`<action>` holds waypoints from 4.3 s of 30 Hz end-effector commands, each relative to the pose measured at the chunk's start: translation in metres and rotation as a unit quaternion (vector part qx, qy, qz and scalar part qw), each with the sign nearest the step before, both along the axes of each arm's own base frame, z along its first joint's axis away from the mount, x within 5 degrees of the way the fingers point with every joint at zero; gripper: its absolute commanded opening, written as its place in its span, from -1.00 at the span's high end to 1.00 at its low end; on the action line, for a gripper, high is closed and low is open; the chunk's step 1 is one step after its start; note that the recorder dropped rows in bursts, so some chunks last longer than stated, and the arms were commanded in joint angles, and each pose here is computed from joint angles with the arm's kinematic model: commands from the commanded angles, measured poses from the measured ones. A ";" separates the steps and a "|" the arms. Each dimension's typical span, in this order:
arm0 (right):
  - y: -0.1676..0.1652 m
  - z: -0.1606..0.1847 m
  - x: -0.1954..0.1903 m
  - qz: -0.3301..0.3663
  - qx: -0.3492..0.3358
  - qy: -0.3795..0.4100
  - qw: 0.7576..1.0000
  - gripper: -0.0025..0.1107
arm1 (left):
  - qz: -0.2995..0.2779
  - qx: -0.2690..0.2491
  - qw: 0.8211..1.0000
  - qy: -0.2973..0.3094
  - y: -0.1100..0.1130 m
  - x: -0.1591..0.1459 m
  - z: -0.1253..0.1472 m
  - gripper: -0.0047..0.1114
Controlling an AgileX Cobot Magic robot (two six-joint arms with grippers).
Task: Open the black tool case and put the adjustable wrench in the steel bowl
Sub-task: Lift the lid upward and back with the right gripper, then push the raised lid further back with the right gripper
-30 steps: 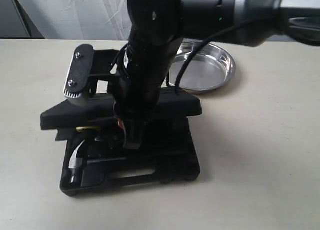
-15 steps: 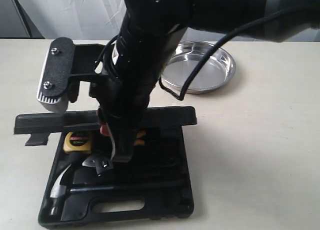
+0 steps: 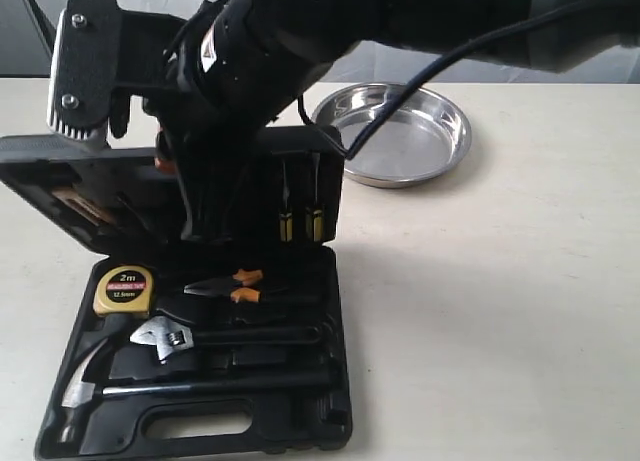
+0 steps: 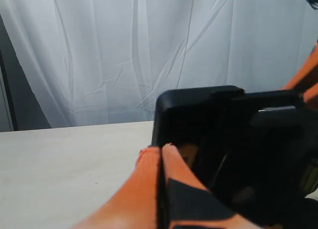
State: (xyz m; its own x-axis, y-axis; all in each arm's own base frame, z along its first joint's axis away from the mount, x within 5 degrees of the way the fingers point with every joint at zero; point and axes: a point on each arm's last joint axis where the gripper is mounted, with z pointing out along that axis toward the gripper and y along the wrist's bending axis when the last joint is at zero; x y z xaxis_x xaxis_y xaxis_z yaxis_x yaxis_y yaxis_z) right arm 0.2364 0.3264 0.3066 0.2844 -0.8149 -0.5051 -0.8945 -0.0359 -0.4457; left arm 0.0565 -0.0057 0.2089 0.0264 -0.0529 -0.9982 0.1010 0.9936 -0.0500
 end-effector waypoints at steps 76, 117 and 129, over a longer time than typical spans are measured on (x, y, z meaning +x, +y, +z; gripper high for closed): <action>0.004 0.039 0.007 -0.070 0.190 0.009 0.979 0.97 | -0.002 -0.002 1.000 -0.003 0.000 0.000 0.000 0.92; -0.025 -0.040 0.092 -0.309 0.234 0.225 0.894 0.97 | -0.002 -0.002 1.000 -0.002 0.000 0.000 0.000 0.92; -0.032 -0.052 0.093 -0.299 0.159 0.191 0.921 0.97 | -0.002 -0.002 1.000 -0.002 0.000 0.000 0.000 0.92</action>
State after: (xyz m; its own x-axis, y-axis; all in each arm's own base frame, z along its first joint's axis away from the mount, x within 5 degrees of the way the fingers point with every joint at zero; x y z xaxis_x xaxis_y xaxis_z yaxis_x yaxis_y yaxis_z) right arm 0.3295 0.2973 0.2799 -0.3577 -0.4833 -0.7990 -0.7939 0.6079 -0.0123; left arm 0.0565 -0.0057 0.2089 0.0264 -0.0529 -0.9982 0.1010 0.9936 -0.0500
